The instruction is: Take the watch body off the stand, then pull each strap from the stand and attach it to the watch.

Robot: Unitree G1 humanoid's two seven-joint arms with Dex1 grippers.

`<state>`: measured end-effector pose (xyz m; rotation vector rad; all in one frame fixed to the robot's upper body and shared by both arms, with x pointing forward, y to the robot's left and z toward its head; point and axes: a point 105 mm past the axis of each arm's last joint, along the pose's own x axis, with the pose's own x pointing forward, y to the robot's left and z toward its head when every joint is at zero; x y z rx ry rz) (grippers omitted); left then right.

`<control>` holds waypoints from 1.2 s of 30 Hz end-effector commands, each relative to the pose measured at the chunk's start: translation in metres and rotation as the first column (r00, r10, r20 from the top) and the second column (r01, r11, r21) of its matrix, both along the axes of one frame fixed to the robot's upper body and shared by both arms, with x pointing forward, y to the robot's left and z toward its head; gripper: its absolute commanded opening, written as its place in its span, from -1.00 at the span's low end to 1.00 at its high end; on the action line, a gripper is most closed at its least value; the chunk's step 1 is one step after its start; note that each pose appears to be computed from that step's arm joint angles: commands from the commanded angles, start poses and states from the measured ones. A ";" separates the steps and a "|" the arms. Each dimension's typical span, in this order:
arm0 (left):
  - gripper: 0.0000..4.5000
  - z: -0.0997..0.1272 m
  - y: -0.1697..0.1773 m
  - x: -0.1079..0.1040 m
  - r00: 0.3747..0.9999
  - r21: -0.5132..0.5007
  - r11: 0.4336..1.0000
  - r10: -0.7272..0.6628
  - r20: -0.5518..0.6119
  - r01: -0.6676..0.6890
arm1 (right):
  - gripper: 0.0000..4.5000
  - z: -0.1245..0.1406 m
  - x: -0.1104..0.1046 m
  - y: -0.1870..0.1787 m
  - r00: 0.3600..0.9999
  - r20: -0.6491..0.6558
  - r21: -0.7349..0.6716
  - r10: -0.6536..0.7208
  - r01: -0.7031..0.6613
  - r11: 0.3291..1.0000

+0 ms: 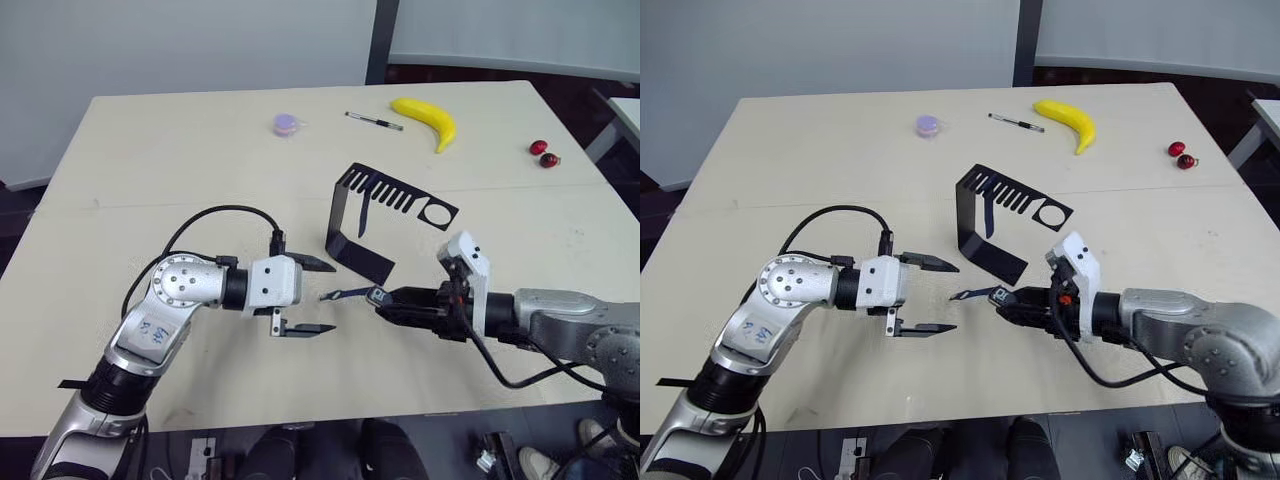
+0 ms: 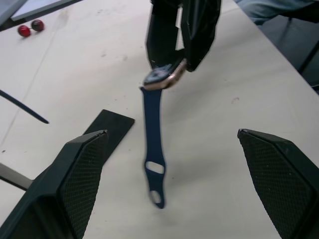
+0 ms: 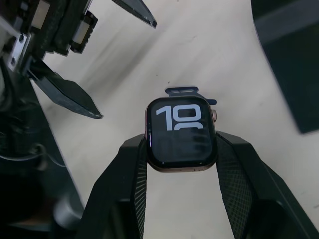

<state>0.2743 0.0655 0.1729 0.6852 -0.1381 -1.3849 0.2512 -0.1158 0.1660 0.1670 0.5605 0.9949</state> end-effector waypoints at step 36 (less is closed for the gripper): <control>-0.87 0.003 -0.034 0.013 0.999 -0.064 0.997 0.040 0.016 -0.039 | -0.34 0.026 -0.002 0.011 0.986 -0.147 0.113 -0.076 0.093 0.989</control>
